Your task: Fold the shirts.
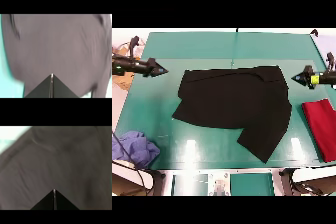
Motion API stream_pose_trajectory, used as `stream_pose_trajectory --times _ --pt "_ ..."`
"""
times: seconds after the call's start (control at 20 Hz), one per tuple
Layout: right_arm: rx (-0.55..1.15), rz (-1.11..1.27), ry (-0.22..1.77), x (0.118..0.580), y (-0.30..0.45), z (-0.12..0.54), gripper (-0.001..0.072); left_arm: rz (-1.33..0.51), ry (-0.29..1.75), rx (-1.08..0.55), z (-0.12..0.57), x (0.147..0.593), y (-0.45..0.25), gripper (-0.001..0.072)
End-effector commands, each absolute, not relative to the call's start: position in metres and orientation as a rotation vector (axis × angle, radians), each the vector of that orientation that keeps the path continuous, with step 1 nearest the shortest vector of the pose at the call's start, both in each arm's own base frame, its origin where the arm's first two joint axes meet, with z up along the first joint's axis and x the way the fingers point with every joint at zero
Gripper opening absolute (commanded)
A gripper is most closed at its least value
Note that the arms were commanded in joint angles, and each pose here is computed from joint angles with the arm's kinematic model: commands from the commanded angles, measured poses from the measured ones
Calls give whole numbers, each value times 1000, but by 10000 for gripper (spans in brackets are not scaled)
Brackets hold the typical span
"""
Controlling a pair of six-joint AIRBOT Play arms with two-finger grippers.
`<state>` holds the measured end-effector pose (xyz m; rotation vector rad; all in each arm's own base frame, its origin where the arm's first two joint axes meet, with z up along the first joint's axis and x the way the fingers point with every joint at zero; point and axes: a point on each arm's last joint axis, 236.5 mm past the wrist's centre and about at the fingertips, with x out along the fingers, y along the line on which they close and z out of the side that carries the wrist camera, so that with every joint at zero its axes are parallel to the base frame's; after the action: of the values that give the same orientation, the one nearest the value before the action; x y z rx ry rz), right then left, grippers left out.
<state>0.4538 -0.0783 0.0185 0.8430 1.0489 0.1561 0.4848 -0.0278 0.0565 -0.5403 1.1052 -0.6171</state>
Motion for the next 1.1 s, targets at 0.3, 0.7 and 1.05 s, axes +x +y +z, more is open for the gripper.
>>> stream_pose_trajectory --times 0.3,0.7,1.05 --pt "998 -206 1173 265 -106 -62 357 -499 1450 -484 -8 372 -5 489" --pt "1069 -135 1323 244 -65 -118 357 -400 1453 -543 -58 368 -4 543" --pt "1065 -23 1417 250 -28 -135 346 -457 1550 -573 -86 345 -14 542"
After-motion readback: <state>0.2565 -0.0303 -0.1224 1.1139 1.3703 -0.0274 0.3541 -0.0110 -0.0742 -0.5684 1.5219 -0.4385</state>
